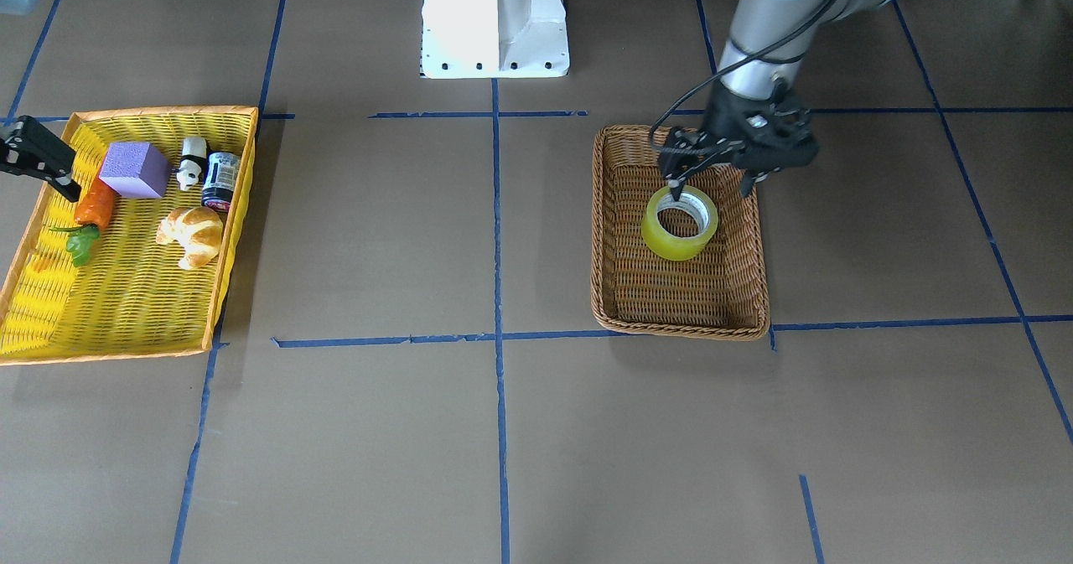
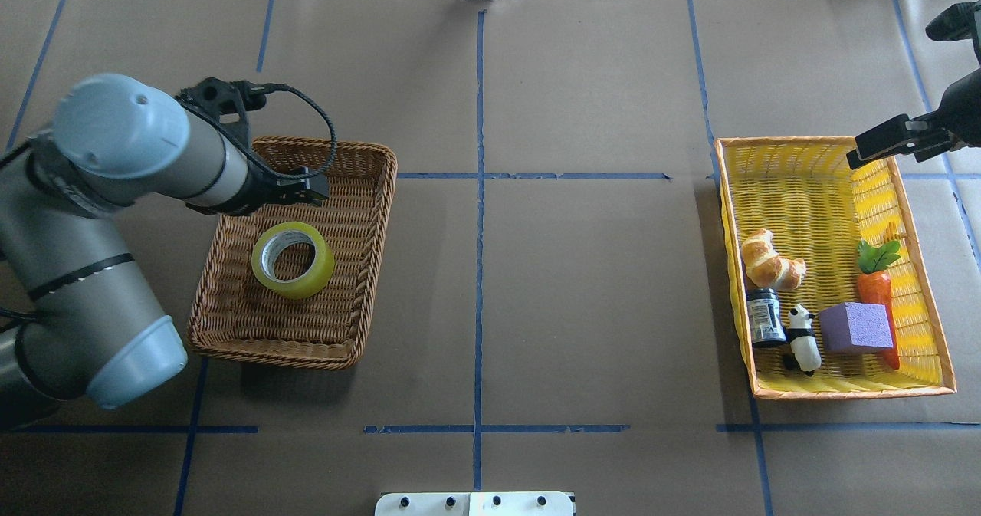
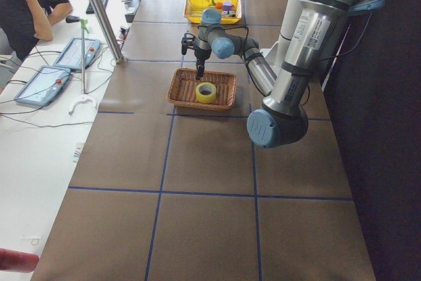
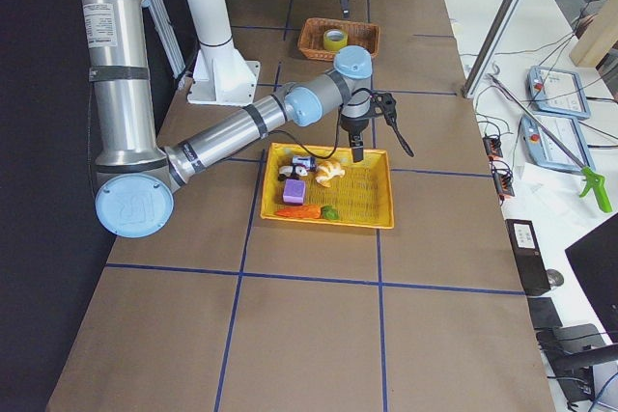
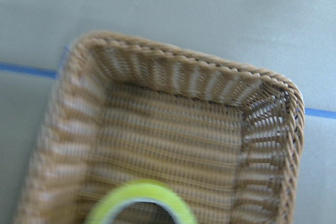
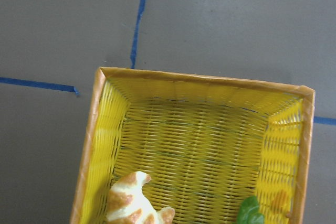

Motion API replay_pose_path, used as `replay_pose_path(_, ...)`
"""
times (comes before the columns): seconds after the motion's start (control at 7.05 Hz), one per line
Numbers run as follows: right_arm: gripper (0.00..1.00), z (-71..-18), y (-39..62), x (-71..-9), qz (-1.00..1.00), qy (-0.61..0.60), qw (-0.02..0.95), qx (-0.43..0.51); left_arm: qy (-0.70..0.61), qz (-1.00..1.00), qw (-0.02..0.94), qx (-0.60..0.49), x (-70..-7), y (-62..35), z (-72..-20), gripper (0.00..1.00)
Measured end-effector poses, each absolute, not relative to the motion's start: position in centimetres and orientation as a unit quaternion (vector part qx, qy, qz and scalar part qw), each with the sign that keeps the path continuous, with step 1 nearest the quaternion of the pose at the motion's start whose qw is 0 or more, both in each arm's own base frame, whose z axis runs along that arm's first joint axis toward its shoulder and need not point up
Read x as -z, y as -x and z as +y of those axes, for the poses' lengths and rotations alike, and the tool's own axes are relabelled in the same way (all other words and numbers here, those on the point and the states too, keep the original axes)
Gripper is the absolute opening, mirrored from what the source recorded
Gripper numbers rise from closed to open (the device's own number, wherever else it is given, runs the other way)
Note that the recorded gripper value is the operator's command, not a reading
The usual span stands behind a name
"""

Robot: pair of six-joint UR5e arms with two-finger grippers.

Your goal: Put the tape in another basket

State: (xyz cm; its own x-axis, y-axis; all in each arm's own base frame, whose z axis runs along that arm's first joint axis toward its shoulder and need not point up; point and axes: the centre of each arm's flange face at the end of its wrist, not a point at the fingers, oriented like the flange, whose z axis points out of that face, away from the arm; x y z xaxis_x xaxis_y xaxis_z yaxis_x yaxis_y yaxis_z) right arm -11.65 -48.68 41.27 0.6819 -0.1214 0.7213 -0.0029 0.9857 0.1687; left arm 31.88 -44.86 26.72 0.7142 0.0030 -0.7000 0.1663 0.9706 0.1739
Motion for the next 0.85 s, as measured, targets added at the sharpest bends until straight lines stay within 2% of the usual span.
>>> replay_pose_path(0.43, 1.00, -49.3, 2.3, -44.5, -0.376, -0.059, 0.923, 0.054, -0.126, 0.321, 0.934, -0.087, -33.9, -14.9, -46.9, 1.00)
replay_pose_path(0.85, 1.00, -47.2, -5.6, -54.7, -0.393, -0.032, 0.914, 0.095, -0.091, 0.347, 0.921, -0.149, -51.3, 4.0, -50.9, 1.00)
